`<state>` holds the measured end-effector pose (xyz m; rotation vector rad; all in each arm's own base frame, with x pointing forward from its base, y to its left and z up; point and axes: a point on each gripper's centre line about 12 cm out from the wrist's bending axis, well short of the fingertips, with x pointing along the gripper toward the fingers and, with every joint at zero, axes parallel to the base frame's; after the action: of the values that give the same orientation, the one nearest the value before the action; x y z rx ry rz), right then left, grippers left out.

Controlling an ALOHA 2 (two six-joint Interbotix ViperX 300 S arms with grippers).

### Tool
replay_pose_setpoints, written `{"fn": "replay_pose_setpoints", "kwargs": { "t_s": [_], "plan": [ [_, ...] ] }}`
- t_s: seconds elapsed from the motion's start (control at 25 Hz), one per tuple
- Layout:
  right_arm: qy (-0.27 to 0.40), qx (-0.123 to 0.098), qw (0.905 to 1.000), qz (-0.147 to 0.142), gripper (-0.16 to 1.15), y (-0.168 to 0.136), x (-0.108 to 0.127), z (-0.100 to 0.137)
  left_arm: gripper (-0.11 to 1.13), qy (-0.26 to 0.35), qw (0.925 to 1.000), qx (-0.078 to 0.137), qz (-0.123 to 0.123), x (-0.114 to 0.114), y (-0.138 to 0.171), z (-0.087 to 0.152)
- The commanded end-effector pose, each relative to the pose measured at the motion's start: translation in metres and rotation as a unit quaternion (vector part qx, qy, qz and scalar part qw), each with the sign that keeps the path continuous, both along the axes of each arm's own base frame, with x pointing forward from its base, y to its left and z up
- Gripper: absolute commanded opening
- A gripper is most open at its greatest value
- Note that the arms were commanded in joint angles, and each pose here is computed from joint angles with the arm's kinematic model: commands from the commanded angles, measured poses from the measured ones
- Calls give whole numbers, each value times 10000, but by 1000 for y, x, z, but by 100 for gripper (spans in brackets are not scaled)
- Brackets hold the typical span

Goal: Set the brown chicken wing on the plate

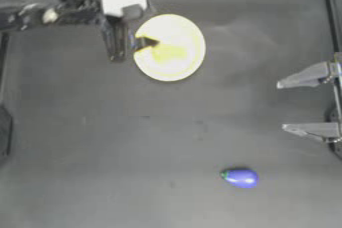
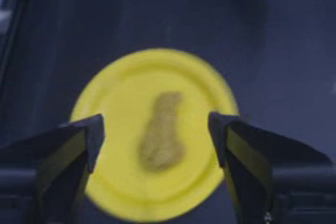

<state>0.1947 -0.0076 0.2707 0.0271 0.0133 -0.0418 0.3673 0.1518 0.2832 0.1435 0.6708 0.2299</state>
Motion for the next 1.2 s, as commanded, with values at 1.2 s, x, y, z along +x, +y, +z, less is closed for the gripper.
{"fn": "replay_pose_setpoints", "kwargs": {
  "t_s": [1.2],
  "plan": [
    [-99, -4, 10000, 3, 100, 0, 2, 6, 96, -2183, 9714, -388, -844, -90, -137, 6]
  ]
}}
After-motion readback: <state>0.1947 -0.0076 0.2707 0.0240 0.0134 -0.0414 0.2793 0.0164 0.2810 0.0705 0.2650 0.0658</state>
